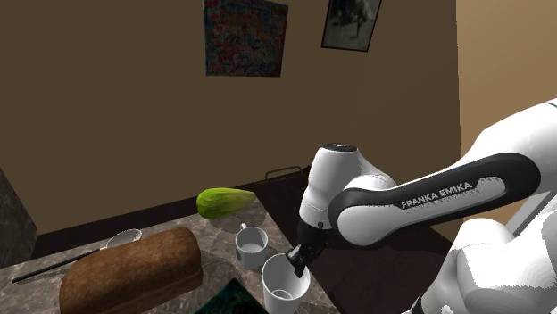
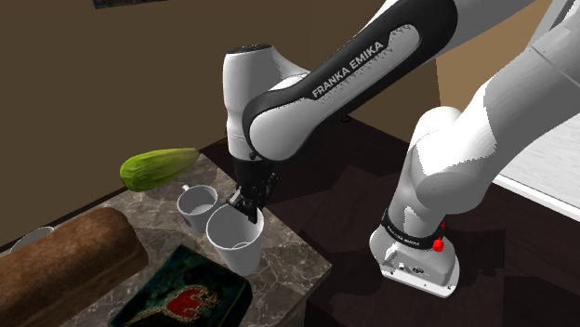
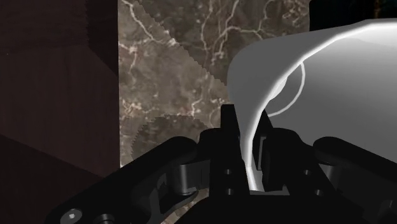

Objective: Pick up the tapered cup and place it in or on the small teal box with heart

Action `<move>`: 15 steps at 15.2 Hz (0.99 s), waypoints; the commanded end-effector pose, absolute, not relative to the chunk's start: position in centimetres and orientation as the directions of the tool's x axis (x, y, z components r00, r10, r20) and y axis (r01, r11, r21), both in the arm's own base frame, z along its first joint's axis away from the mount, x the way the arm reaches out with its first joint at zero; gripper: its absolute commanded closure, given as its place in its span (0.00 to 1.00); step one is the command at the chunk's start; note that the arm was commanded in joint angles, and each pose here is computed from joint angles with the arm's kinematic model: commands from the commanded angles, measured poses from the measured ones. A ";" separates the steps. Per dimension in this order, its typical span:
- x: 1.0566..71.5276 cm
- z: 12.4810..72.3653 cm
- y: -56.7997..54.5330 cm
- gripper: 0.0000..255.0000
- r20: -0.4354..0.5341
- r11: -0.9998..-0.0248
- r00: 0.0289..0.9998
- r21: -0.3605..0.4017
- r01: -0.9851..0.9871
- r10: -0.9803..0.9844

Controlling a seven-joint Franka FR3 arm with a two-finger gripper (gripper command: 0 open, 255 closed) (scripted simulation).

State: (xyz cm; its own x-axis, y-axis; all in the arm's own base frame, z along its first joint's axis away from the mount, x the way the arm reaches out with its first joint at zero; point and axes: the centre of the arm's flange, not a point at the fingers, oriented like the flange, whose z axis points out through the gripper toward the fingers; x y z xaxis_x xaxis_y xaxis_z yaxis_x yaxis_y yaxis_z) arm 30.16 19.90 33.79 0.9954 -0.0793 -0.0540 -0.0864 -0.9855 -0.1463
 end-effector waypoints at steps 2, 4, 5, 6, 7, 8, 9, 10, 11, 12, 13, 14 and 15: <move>30.2 33.8 19.9 1.00 -0.055 -0.986 0.995 -0.146 -0.086 -0.079; 30.2 34.8 19.9 1.00 -0.055 -0.986 0.995 -0.146 -0.086 -0.079; 30.2 35.3 19.9 1.00 -0.055 -0.986 0.995 -0.146 -0.086 -0.079; 30.2 35.9 19.9 1.00 -0.055 -0.986 0.995 -0.146 -0.086 -0.079; 30.2 36.4 19.9 1.00 -0.055 -0.986 0.995 -0.146 -0.086 -0.079; 30.2 36.9 19.9 1.00 -0.055 -0.986 0.995 -0.146 -0.086 -0.079; 30.2 37.5 19.9 1.00 -0.055 -0.986 0.995 -0.146 -0.086 -0.079; 30.2 38.0 19.9 1.00 -0.055 -0.986 0.995 -0.146 -0.086 -0.079; 30.2 38.5 19.9 1.00 -0.055 -0.986 0.995 -0.146 -0.086 -0.079; 30.2 39.0 19.9 1.00 -0.055 -0.986 0.995 -0.146 -0.086 -0.079; 30.2 39.6 19.9 1.00 -0.055 -0.986 0.995 -0.146 -0.086 -0.079; 30.2 40.1 19.9 1.00 -0.055 -0.986 0.995 -0.146 -0.086 -0.079; 30.2 40.6 19.9 1.00 -0.055 -0.986 0.995 -0.146 -0.086 -0.079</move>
State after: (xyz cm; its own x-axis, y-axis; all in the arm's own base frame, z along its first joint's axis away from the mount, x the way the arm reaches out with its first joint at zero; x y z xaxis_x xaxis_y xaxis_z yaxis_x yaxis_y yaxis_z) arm 30.10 19.93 40.17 0.9954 -0.0790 -0.0544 -0.0862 -0.9855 -0.1461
